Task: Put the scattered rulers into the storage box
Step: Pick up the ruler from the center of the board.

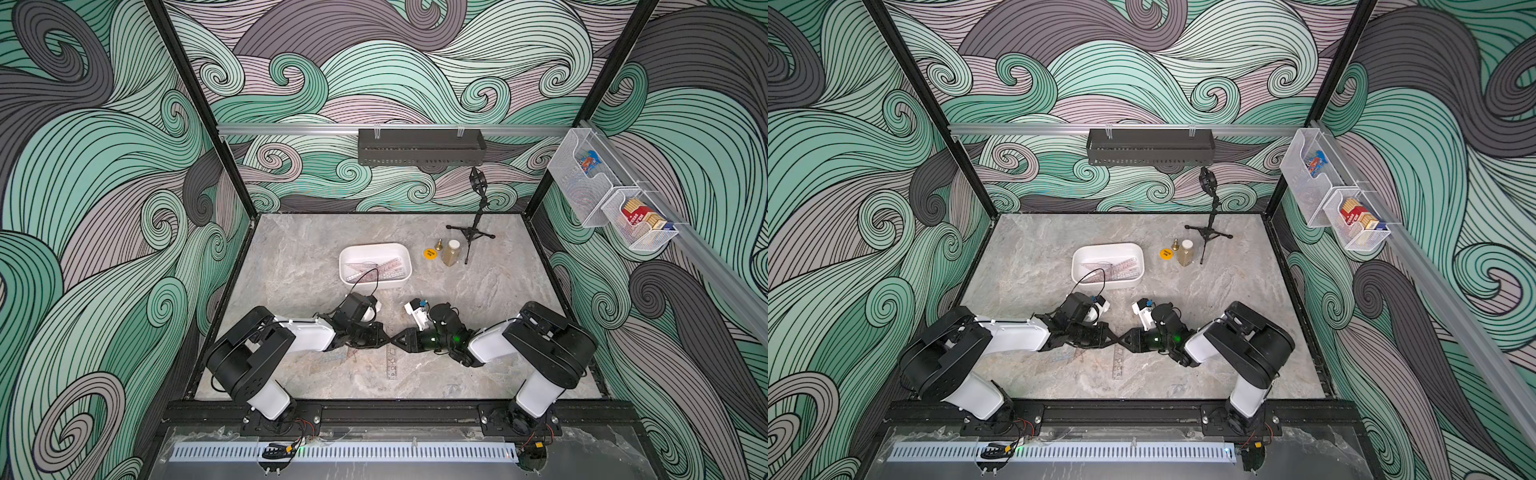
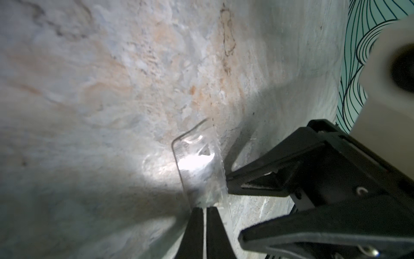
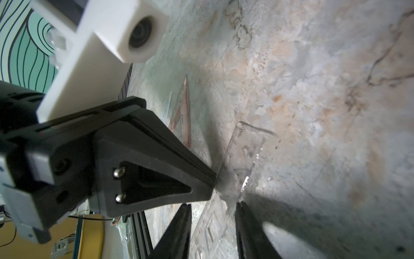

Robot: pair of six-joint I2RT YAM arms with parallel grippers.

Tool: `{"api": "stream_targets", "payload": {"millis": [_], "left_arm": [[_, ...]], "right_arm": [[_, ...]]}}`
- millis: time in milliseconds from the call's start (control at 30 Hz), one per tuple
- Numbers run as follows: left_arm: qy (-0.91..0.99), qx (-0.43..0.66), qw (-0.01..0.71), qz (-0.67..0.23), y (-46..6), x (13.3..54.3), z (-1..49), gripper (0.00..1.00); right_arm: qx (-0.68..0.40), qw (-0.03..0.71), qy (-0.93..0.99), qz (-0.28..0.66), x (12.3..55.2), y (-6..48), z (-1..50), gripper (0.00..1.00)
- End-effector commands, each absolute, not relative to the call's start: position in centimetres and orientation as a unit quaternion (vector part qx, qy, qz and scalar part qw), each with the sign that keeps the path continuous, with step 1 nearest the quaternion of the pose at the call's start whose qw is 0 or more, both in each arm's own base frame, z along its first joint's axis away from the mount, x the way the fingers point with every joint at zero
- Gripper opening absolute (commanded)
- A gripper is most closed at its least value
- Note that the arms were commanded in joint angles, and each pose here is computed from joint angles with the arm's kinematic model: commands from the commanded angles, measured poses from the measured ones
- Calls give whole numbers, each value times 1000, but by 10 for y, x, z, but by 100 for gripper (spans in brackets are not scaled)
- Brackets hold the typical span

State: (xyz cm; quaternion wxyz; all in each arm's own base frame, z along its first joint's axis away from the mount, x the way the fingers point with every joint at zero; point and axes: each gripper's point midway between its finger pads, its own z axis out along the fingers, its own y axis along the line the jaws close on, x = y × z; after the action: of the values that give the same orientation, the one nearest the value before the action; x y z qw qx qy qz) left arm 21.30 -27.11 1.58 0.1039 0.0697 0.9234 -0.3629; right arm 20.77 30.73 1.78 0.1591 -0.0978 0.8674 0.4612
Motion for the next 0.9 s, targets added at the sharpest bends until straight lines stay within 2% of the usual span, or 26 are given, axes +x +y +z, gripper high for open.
{"api": "stream_targets", "payload": {"millis": [0, 133, 333, 600, 867], "left_arm": [[937, 60, 81, -334, -260, 206, -3, 9], [937, 57, 79, -334, -258, 205, -5, 7], [937, 54, 78, -336, -258, 205, -5, 3], [937, 44, 71, -340, -255, 203, -9, 0], [929, 38, 114, -351, -255, 220, 26, 0]], "right_arm": [[-88, 124, 874, 462, 199, 306, 6, 34], [-82, 127, 867, 474, 203, 307, 10, 25], [-84, 118, 858, 492, 204, 314, 13, 18], [-86, 108, 855, 499, 202, 317, 13, 16], [-78, 120, 856, 497, 211, 310, 19, 0]]}}
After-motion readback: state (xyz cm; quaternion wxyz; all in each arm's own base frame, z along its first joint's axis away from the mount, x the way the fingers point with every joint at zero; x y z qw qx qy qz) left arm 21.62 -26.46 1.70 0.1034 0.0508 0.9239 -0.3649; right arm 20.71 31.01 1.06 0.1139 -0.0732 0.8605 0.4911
